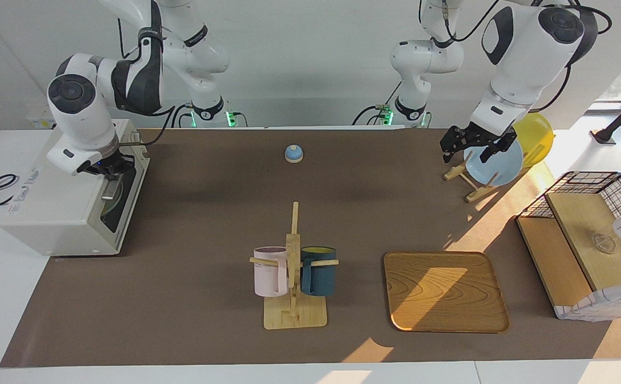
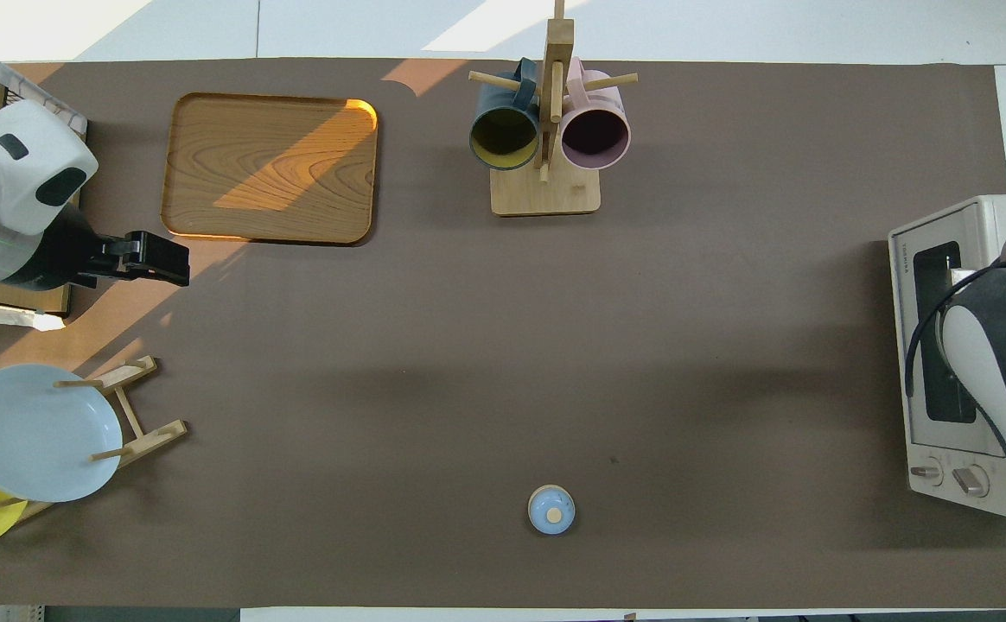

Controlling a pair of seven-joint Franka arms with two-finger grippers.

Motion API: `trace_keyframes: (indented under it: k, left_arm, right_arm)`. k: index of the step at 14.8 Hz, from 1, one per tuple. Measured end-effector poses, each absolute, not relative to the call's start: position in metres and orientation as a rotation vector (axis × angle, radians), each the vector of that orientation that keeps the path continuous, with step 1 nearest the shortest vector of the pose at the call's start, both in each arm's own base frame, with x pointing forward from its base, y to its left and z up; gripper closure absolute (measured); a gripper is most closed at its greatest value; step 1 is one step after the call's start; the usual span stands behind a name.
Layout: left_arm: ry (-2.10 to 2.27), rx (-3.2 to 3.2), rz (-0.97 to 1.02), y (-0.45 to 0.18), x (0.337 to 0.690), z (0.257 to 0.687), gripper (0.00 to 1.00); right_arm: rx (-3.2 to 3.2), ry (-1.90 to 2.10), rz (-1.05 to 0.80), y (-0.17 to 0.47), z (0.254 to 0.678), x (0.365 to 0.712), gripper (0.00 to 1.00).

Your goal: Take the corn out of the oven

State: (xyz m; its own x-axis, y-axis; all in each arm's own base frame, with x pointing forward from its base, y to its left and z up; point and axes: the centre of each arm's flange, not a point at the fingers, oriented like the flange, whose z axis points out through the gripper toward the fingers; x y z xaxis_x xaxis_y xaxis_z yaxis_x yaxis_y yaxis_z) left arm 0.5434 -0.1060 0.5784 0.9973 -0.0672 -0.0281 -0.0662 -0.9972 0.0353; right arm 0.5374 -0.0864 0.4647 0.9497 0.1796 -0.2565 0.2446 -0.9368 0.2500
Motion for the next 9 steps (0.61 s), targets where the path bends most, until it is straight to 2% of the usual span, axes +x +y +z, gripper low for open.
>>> trace_keyframes:
  k: [6, 9]
  left_arm:
    - [-0.104, 3.105, -0.045, -0.106, 0.543, 0.578, 0.00]
    - [-0.104, 3.105, -0.045, -0.106, 0.543, 0.578, 0.00]
  right_arm:
    - [2.954, 0.263, -0.206, -0.063, 0.459, 0.527, 0.99]
    - [3.013, 0.219, -0.162, -0.025, 0.430, 0.526, 0.99]
